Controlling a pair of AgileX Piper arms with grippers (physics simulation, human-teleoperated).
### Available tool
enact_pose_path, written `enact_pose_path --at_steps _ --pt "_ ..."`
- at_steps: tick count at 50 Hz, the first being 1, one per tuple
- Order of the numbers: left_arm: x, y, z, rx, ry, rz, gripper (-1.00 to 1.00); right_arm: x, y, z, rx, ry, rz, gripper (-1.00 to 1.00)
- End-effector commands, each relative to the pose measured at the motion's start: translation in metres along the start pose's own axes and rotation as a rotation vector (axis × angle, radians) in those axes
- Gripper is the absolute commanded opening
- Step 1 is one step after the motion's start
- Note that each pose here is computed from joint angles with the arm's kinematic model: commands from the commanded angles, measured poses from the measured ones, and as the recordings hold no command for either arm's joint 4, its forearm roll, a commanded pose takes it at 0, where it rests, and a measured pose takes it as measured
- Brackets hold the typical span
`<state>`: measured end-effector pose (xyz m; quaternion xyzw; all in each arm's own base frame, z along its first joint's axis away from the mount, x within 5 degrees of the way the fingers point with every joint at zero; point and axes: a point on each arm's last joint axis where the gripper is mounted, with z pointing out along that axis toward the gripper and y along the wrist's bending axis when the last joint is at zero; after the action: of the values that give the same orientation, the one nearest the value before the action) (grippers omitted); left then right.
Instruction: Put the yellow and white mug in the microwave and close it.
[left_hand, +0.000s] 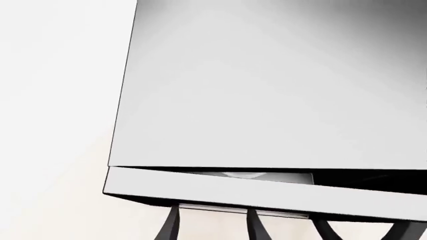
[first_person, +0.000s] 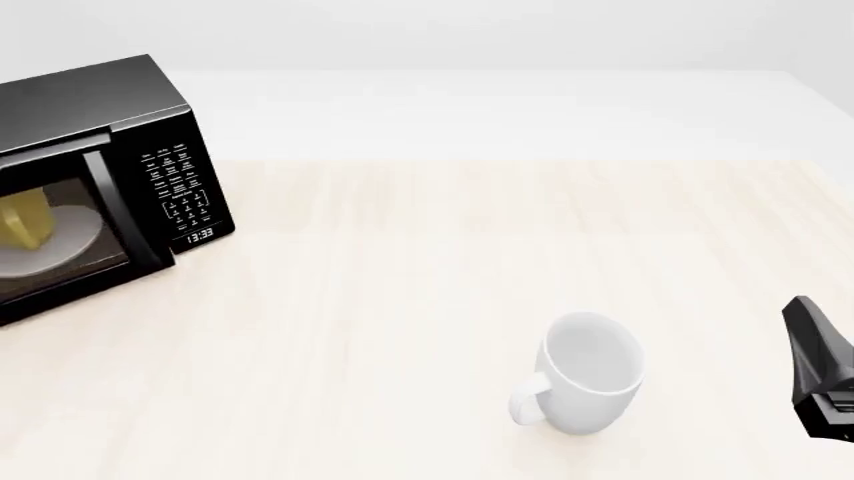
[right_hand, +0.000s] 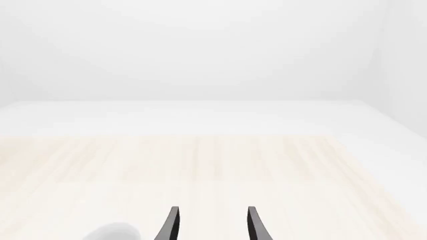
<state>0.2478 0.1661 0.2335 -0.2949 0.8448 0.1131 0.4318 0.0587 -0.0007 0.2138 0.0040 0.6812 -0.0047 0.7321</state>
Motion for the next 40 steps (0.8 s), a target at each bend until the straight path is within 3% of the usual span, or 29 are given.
enact_pose_path --at_steps 1,16,19,22,32,40 --pt "-0.006 -0.005 0.008 0.013 -0.015 -0.017 1.00 0.000 0.000 0.000 0.000 0.000 0.000 1.00" --pt "-0.010 0.000 0.022 0.000 -0.007 -0.041 1.00 0.000 0.000 0.000 0.000 0.000 -0.001 1.00" --pt "-0.010 0.005 0.027 -0.014 0.011 -0.090 1.00 0.000 0.000 0.000 0.000 0.000 -0.001 1.00" --pt "-0.010 0.006 0.028 -0.017 0.008 -0.090 1.00 0.000 0.000 0.000 0.000 0.000 0.000 1.00" --pt "-0.009 0.001 0.017 -0.003 -0.002 -0.074 1.00 0.000 0.000 0.000 0.000 0.000 0.000 1.00" --pt "0.004 -0.005 0.003 0.013 0.013 -0.068 1.00 0.000 0.000 0.000 0.001 0.001 -0.001 1.00"
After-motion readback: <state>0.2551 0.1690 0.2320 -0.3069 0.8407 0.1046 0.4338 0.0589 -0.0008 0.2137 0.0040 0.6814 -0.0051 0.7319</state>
